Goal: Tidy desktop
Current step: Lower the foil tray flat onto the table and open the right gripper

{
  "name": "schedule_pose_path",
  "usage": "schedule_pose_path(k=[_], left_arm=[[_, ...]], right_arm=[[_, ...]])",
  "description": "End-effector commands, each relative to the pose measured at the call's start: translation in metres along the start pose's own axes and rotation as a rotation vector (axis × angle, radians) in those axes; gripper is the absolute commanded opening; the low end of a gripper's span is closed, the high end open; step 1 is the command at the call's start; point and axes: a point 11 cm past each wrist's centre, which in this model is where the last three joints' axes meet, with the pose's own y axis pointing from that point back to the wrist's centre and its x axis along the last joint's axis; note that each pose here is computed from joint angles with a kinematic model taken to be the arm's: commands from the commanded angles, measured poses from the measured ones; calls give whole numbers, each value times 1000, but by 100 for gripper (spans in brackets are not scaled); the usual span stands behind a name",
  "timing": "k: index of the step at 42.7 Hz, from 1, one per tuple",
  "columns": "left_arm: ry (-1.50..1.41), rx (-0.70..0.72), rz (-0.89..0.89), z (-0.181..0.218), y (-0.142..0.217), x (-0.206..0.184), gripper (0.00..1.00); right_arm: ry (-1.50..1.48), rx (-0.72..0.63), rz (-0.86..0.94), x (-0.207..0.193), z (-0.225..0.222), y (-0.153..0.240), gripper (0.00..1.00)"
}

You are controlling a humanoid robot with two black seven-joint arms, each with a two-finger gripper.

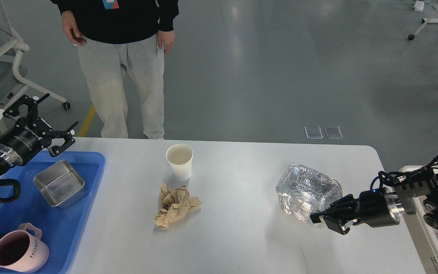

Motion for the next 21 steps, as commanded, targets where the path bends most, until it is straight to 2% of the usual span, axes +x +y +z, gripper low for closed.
schedule_pose_path(k=[1, 10, 12, 14, 15, 16, 18, 21], left_arm=[[0, -2, 2, 0, 0, 1, 98], [2, -2, 1, 0, 0, 0, 98], [1, -1, 1, 0, 0, 0, 98], [1, -3, 2, 1, 0, 1, 98], [1, -3, 2, 1, 0, 1, 98], [1, -3, 2, 1, 0, 1, 98], [1, -3, 2, 1, 0, 1, 98], [1, -3, 2, 1, 0, 1, 98]], right_arm=[[-8, -19, -33, -11, 7, -1, 0], [-24, -31, -40, -16, 13, -6, 1], [-23, -24, -37, -15, 12, -8, 18], [-20, -13, -35, -13, 9, -12, 30], [-20, -13, -35, -13, 9, -12, 30], [-24, -8, -28, -11, 8, -12, 39], [-26, -8, -26, -11, 8, -11, 48], [-22, -8, -23, -9, 7, -6, 53]])
